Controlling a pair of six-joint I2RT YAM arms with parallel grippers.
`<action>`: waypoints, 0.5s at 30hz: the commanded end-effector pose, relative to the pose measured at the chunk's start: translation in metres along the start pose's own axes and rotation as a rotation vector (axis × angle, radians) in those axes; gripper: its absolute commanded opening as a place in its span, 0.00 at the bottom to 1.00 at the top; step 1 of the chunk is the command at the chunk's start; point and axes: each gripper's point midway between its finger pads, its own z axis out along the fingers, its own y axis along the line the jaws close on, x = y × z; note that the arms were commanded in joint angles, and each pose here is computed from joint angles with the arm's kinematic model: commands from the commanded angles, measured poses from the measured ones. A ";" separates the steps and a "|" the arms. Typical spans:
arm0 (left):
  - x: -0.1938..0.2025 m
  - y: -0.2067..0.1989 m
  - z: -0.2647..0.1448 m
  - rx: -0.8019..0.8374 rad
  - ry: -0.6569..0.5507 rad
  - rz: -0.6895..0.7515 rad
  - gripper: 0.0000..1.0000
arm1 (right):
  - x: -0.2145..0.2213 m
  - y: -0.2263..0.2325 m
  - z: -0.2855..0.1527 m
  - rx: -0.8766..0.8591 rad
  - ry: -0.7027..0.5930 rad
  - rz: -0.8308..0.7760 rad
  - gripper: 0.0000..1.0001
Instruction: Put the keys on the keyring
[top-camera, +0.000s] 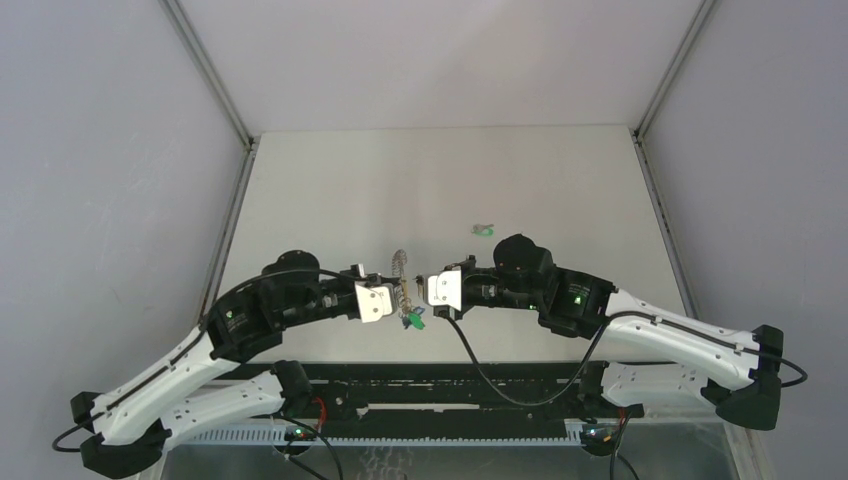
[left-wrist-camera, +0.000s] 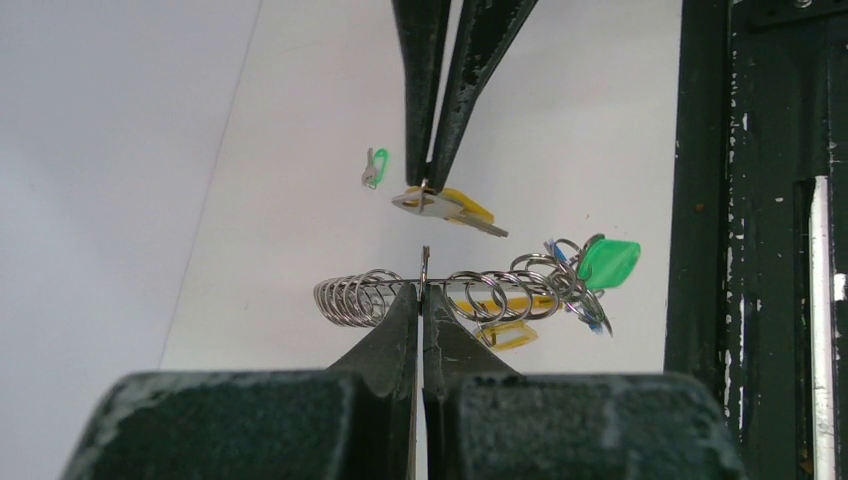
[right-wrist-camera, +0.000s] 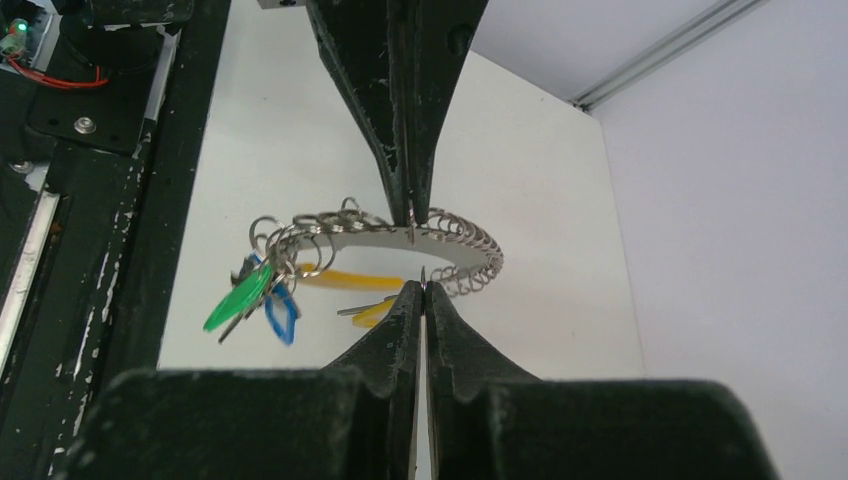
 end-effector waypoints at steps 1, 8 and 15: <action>-0.012 -0.001 0.007 0.011 -0.067 0.019 0.00 | -0.015 -0.010 0.002 0.047 -0.052 -0.048 0.00; -0.012 -0.002 0.010 0.021 -0.068 0.012 0.00 | -0.015 -0.004 0.006 0.032 -0.041 -0.067 0.00; -0.013 -0.002 0.009 0.020 -0.076 0.009 0.00 | -0.009 -0.004 0.010 0.043 -0.009 -0.069 0.00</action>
